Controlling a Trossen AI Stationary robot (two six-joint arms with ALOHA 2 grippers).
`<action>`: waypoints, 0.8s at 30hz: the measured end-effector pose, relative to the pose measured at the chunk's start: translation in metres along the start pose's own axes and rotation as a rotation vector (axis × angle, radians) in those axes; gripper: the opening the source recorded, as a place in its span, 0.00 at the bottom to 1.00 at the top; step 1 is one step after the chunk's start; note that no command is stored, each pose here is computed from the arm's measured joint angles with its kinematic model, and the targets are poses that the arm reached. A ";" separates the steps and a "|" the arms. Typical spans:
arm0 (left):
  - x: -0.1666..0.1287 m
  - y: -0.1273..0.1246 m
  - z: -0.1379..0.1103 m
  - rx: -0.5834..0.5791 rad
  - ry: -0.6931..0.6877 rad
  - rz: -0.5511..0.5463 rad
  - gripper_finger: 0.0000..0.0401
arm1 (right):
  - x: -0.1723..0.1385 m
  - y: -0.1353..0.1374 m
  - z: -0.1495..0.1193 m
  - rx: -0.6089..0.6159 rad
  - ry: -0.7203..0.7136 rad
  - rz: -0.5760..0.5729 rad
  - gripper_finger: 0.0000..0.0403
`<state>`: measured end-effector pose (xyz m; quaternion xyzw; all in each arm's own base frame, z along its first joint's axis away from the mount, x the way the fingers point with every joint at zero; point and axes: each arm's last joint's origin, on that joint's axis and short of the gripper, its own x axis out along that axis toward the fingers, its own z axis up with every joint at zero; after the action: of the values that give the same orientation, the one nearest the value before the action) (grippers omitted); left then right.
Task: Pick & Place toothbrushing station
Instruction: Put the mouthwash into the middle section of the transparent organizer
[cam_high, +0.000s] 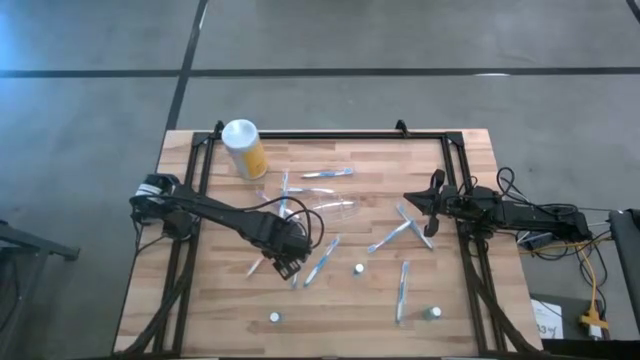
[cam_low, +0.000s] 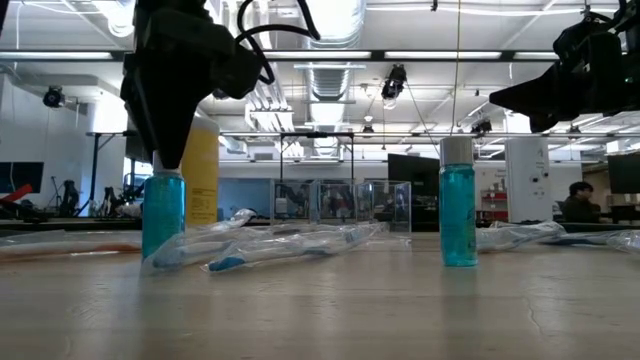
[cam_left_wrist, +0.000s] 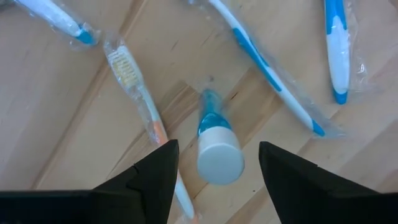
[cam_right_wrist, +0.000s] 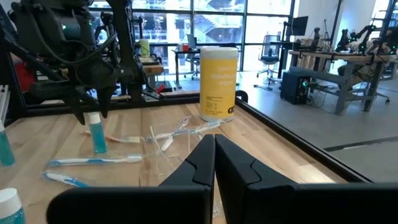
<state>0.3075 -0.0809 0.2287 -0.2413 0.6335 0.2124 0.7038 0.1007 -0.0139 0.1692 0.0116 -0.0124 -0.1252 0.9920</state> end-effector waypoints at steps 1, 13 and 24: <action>0.000 0.000 0.000 0.001 -0.003 -0.001 0.57 | 0.000 0.000 0.000 0.000 0.000 0.000 0.02; 0.000 0.000 0.000 0.012 -0.005 0.000 0.41 | 0.000 0.000 0.000 0.000 0.000 0.000 0.02; 0.000 0.000 0.000 0.070 -0.005 0.000 0.24 | 0.000 0.000 0.000 -0.021 0.000 -0.001 0.02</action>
<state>0.3078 -0.0809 0.2287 -0.2162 0.6388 0.1906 0.7133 0.1006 -0.0140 0.1692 0.0014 -0.0113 -0.1257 0.9920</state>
